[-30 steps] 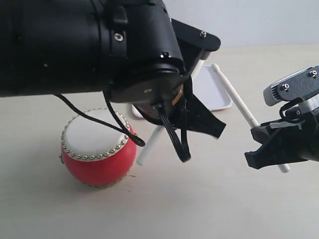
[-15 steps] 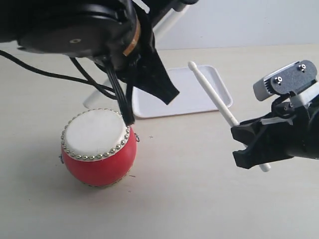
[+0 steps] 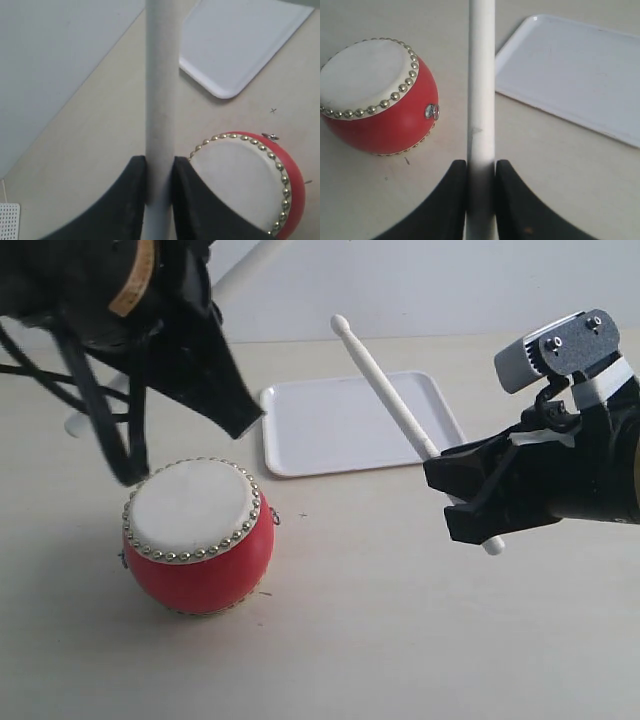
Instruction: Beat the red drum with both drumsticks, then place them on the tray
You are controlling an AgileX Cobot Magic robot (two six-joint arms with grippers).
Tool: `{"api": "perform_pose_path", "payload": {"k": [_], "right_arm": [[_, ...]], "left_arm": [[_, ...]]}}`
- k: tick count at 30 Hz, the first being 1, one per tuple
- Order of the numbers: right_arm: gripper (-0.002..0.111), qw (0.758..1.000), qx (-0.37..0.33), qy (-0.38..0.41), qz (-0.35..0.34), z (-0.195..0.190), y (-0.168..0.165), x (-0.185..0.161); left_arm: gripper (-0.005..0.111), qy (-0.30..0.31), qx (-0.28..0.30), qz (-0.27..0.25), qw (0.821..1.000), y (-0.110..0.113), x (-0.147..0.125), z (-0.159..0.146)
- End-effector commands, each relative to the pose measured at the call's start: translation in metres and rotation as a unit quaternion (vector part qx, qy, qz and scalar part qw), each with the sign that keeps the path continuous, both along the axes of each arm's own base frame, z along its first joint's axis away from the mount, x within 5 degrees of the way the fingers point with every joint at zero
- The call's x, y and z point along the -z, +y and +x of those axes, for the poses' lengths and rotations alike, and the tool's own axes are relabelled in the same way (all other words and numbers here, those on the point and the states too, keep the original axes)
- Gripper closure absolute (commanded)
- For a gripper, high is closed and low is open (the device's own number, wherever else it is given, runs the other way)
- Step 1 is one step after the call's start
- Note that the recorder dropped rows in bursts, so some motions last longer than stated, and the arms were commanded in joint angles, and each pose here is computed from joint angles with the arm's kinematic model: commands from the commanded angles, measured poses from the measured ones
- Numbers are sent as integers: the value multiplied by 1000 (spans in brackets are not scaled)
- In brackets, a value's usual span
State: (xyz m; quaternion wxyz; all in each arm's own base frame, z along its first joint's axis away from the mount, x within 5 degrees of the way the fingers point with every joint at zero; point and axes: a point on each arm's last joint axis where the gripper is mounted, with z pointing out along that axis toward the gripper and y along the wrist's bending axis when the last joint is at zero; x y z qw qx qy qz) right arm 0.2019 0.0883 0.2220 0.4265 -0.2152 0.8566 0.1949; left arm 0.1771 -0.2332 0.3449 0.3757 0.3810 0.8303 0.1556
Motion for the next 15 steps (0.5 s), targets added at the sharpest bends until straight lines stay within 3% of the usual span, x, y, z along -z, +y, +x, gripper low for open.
{"api": "perform_pose_path", "payload": {"k": [1, 8, 15], "right_arm": [[108, 1000, -10, -7, 3, 0, 2, -3], [108, 999, -35, -3, 11, -3, 6, -4], [108, 997, -68, -3, 22, -7, 10, -5]], "left_arm": [[107, -10, -2, -30, 1000, 22, -1, -11], [107, 14, -11, -70, 997, 46, 15, -27], [107, 38, -80, -49, 995, 74, 46, -38]]}}
